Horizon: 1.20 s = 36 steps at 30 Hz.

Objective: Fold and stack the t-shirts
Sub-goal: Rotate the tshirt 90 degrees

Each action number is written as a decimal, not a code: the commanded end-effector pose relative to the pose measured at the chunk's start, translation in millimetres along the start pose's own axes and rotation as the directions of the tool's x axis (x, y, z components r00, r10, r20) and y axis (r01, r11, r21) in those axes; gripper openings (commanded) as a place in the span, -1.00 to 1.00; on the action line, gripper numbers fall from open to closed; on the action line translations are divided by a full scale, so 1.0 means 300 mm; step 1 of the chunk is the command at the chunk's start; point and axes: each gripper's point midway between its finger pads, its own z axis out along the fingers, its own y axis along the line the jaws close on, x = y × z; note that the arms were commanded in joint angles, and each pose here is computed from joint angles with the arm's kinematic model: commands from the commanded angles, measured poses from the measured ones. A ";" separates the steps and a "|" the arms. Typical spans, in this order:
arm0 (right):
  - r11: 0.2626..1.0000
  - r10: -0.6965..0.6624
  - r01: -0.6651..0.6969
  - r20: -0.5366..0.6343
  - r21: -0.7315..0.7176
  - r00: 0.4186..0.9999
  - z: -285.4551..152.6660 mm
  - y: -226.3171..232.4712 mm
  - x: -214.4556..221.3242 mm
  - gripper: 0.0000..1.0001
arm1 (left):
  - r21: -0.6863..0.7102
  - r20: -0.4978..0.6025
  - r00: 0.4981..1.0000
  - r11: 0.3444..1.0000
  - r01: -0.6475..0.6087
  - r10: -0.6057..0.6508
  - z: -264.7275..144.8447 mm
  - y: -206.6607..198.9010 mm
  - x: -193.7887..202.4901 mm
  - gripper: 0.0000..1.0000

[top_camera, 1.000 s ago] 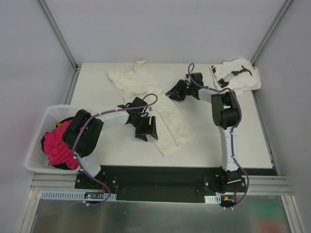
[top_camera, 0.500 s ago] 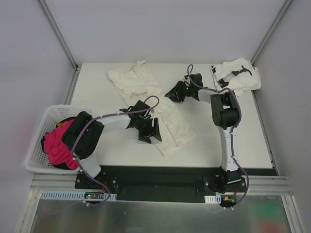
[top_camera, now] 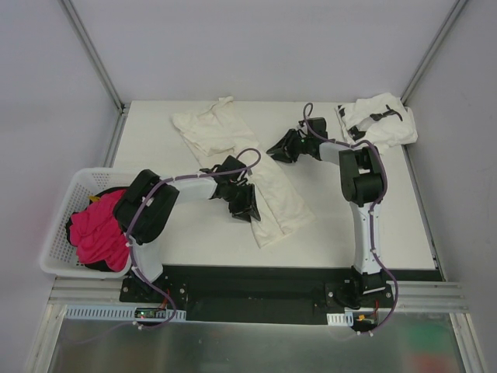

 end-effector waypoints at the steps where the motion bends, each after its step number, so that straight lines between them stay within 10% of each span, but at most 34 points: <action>1: 1.000 0.019 -0.019 0.009 0.017 1.000 -0.006 -0.030 -0.010 -0.27 | -0.075 -0.008 1.000 0.997 -0.017 0.016 0.044 0.066 0.012 -0.37; 8: 1.000 0.027 -0.027 0.017 0.004 1.000 0.002 -0.022 -0.021 -0.27 | -0.064 -0.026 0.999 0.998 -0.029 0.028 0.050 0.064 0.017 -1.00; 31: 0.997 0.051 -0.053 -0.043 -0.049 0.998 0.182 0.053 -0.010 -0.22 | -0.103 -0.054 0.998 0.994 -0.042 0.037 0.022 0.083 0.033 -1.00; 36: 0.997 0.062 -0.065 -0.042 -0.052 0.997 0.193 0.048 -0.005 -0.98 | -0.109 -0.058 0.998 0.993 -0.041 0.034 0.023 0.090 0.038 -1.00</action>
